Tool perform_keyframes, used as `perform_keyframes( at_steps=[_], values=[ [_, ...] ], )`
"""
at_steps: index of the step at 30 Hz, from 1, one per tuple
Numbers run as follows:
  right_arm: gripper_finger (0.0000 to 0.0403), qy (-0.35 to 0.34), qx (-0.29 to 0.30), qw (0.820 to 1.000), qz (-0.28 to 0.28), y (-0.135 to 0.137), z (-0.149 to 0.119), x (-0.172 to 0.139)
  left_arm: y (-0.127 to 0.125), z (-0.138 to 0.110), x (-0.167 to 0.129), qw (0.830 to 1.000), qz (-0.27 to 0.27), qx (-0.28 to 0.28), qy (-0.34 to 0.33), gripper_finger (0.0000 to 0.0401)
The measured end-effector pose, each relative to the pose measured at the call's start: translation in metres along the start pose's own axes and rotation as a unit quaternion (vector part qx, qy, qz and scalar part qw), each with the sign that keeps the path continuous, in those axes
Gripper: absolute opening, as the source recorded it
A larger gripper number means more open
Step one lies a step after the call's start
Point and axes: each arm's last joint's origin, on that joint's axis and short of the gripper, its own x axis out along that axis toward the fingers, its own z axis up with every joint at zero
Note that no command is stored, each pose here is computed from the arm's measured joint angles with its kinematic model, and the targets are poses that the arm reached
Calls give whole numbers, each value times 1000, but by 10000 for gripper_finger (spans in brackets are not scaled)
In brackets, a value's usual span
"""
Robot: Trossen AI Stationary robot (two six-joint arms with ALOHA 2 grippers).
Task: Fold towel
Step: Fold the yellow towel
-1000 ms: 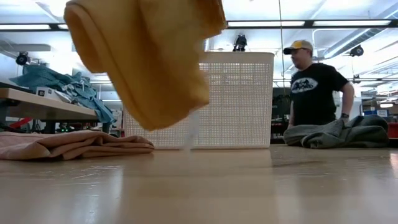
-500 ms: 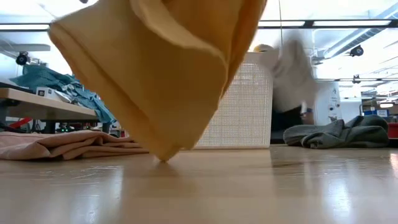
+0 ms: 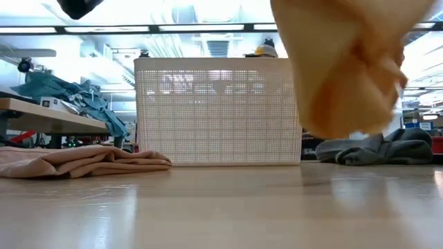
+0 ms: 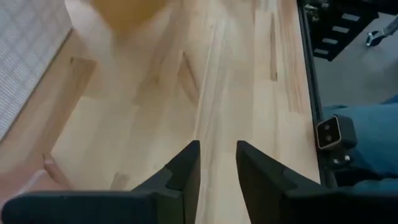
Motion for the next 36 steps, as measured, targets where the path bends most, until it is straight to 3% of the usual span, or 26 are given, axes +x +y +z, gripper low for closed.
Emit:
perform_keyframes(
  at_steps=[3,5,8,12,15,18,23,26,36],
  values=[
    [0,-15,-4,995,-100,-11,14,-16,1,1,0,1000,14,-1,-14,87],
    [0,-43,10,990,-137,-21,31,-32,2,3,0,999,34,4,-36,82],
    [0,-56,30,996,-58,-19,40,-37,0,14,-2,991,71,30,-106,77],
    [0,10,22,997,74,15,17,-13,-8,36,-6,967,109,63,-222,80],
    [0,62,-8,991,114,44,-3,3,-18,48,-5,958,67,91,-263,88],
    [0,65,-53,984,155,64,-1,11,-27,51,1,951,13,123,-282,95],
    [0,50,-53,985,158,86,14,27,-31,49,22,946,15,161,-280,98],
    [0,42,-85,983,154,94,18,34,-29,49,29,947,24,162,-275,98],
    [0,59,-121,977,163,108,4,48,-27,50,38,948,-11,180,-262,116]
  ],
)
